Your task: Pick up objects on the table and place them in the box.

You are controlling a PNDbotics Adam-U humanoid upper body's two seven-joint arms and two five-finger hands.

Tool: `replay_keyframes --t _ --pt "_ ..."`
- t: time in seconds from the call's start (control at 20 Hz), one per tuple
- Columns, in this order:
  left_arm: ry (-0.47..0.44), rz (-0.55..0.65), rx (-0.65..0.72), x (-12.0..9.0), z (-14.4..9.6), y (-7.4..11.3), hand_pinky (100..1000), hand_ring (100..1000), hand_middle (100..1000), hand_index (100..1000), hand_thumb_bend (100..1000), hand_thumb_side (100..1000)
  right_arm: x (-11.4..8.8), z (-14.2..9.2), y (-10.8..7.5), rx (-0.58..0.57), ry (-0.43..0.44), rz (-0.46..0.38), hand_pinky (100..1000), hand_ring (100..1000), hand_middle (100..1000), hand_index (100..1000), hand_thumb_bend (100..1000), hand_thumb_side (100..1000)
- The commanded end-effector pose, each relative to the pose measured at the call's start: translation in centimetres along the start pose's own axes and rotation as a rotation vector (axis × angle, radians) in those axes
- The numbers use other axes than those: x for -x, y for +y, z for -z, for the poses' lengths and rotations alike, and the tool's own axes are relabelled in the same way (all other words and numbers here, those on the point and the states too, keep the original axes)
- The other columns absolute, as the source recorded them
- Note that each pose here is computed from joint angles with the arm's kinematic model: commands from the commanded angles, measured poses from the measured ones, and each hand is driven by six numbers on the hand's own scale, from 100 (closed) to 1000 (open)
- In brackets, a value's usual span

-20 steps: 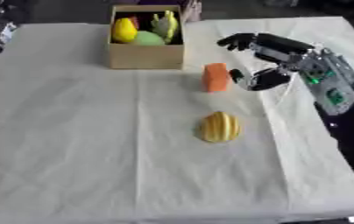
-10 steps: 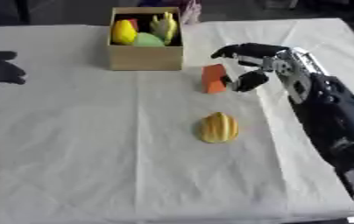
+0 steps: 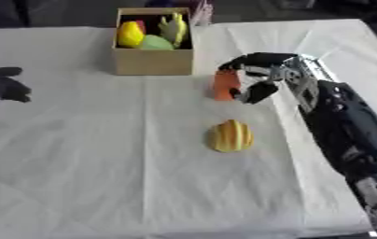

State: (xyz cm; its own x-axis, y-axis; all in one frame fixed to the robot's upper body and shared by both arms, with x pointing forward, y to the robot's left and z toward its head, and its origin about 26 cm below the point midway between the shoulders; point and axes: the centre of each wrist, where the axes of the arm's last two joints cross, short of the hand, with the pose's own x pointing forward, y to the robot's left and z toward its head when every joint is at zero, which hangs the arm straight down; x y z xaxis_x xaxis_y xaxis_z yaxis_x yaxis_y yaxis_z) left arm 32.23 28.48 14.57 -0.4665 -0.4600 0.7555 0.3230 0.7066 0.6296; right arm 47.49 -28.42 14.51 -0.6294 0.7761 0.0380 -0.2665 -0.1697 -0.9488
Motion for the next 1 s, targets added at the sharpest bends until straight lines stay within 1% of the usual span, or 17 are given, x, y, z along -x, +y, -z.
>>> replay_keyframes --t 0.05,0.1,0.15,0.2,0.25,0.4,0.45,0.5,0.55,0.65,0.7,0.75,0.8,0.85,0.95,1.0 --pt "-0.016 0.000 0.005 -0.5 0.0 0.2 817 687 659 919 100 910 0.2 -0.4 -1.4 0.116 0.015 -0.023 846 788 585 925 100 207" --pt "-0.012 -0.006 0.008 -0.4 -0.1 0.1 817 686 658 919 100 919 0.1 -0.4 -1.6 0.169 0.015 -0.021 824 745 506 908 100 184" --pt "-0.010 -0.012 0.010 -0.3 -0.1 -0.1 817 686 658 919 100 919 0.1 -0.4 -1.7 0.218 0.015 -0.015 824 745 506 908 100 184" --pt "-0.005 -0.021 0.010 -0.2 -0.2 -0.2 817 685 657 919 100 925 0.0 -0.4 -2.1 0.275 0.011 -0.008 816 724 479 905 100 169" --pt "-0.002 -0.027 0.010 -0.1 -0.3 -0.3 817 684 655 919 100 926 -0.1 -0.4 -2.6 0.325 0.005 -0.001 814 717 474 904 100 163" --pt "0.001 -0.049 0.008 0.0 -0.5 -0.8 815 679 649 916 100 931 -0.7 -0.4 -5.4 0.465 -0.021 0.024 811 706 475 906 100 156" --pt "0.000 -0.058 0.008 0.0 -0.5 -1.0 815 679 648 916 100 931 -0.9 -0.3 -6.4 0.494 -0.027 0.031 813 707 483 908 100 361" --pt "-0.002 -0.071 0.010 0.0 -0.5 -1.2 815 678 648 916 100 938 -1.2 -0.1 -7.4 0.515 -0.028 0.034 815 709 483 910 100 153" --pt "-0.007 -0.082 0.016 -0.1 -0.5 -1.5 815 678 647 916 100 941 -1.4 0.1 -8.3 0.528 -0.022 0.037 814 707 482 910 100 153" --pt "-0.018 -0.100 0.039 -0.3 -0.3 -2.0 815 678 647 917 100 948 -1.8 0.8 -9.5 0.548 0.000 0.057 814 706 497 918 100 160" --pt "-0.026 -0.106 0.056 -0.4 -0.1 -2.3 815 679 648 918 100 949 -2.0 1.2 -9.9 0.551 0.017 0.062 820 717 518 926 100 150" --pt "-0.035 -0.109 0.071 -0.6 0.1 -2.5 815 679 648 917 100 948 -2.2 1.6 -10.2 0.552 0.042 0.059 821 719 520 927 100 149" --pt "-0.046 -0.113 0.082 -0.8 0.4 -2.6 815 678 647 917 100 949 -2.3 1.9 -10.3 0.560 0.074 0.059 818 719 527 931 100 146" --pt "-0.058 -0.117 0.091 -1.0 0.6 -2.8 815 678 647 917 100 950 -2.2 2.2 -10.2 0.573 0.116 0.063 818 723 555 943 100 147" --pt "-0.080 -0.127 0.111 -1.5 1.1 -3.2 815 679 648 918 100 954 -2.1 2.7 -9.8 0.591 0.242 0.063 831 753 656 974 100 159" --pt "-0.087 -0.130 0.118 -1.6 1.2 -3.3 815 679 647 918 100 955 -2.1 3.0 -9.6 0.592 0.302 0.060 846 785 750 983 100 171"
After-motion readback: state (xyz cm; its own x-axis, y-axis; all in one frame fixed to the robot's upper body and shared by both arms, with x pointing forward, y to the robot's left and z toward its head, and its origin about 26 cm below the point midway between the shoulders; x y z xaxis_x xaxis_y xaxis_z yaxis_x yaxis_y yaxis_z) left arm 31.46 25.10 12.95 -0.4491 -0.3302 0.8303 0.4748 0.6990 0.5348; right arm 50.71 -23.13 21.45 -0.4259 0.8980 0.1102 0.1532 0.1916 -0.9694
